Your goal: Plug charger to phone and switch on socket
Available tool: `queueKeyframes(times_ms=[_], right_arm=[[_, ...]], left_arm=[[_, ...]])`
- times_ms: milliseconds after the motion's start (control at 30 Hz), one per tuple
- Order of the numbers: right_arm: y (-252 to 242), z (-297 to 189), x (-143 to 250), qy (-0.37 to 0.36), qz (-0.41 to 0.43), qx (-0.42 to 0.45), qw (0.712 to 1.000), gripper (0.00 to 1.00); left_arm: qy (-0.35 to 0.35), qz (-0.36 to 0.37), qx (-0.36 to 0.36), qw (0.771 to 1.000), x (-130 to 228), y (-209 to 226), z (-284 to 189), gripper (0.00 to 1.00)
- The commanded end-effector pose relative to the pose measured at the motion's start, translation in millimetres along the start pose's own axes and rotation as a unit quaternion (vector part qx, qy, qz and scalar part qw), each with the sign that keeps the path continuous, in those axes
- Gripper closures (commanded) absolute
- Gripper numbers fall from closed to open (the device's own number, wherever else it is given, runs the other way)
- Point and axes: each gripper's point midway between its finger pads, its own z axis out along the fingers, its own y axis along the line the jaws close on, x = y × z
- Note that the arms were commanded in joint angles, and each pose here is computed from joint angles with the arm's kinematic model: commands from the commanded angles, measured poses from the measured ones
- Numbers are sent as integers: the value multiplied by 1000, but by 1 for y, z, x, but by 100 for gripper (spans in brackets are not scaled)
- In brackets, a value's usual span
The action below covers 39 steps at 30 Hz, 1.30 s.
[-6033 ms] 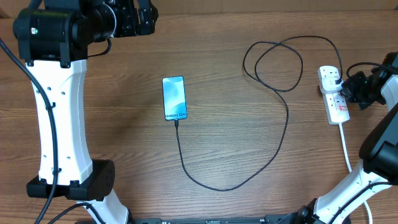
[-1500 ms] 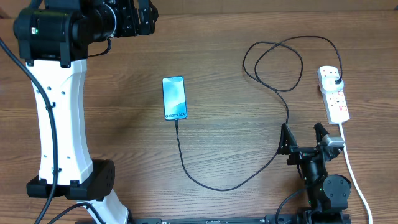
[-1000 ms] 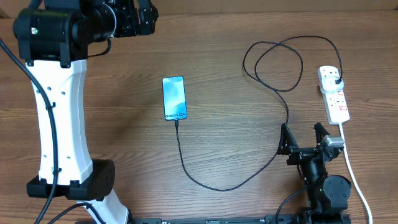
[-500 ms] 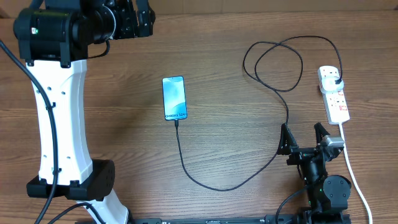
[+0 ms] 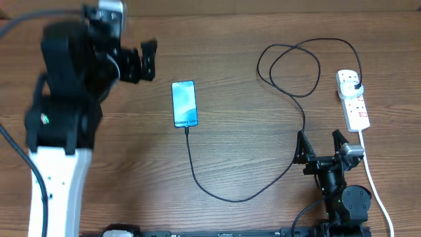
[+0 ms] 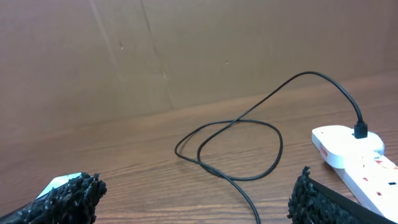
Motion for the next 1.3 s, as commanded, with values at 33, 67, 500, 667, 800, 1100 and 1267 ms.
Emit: queueKeyframes(times_ms=[33, 67, 500, 667, 800, 1100, 1267], right_arm=[[-1, 0, 2, -2, 1, 3, 1000, 0], [-1, 0, 2, -2, 1, 3, 1000, 0], [-1, 0, 2, -2, 1, 3, 1000, 0], [-1, 0, 2, -2, 1, 3, 1000, 0], [-1, 0, 2, -2, 1, 3, 1000, 0], [-1, 0, 2, -2, 1, 3, 1000, 0], [-1, 0, 2, -2, 1, 3, 1000, 0]], left_arm=[[-15, 22, -15, 1000, 62, 11, -3, 0], [-32, 24, -18, 999, 83, 11, -6, 1], [-188, 104, -42, 976, 194, 5, -32, 1], [-215, 120, -68, 967, 220, 10, -35, 1], [-226, 117, -87, 963, 235, 17, -35, 0], [-188, 96, -88, 973, 266, 19, -29, 1], [-187, 96, -88, 974, 267, 20, -29, 0]])
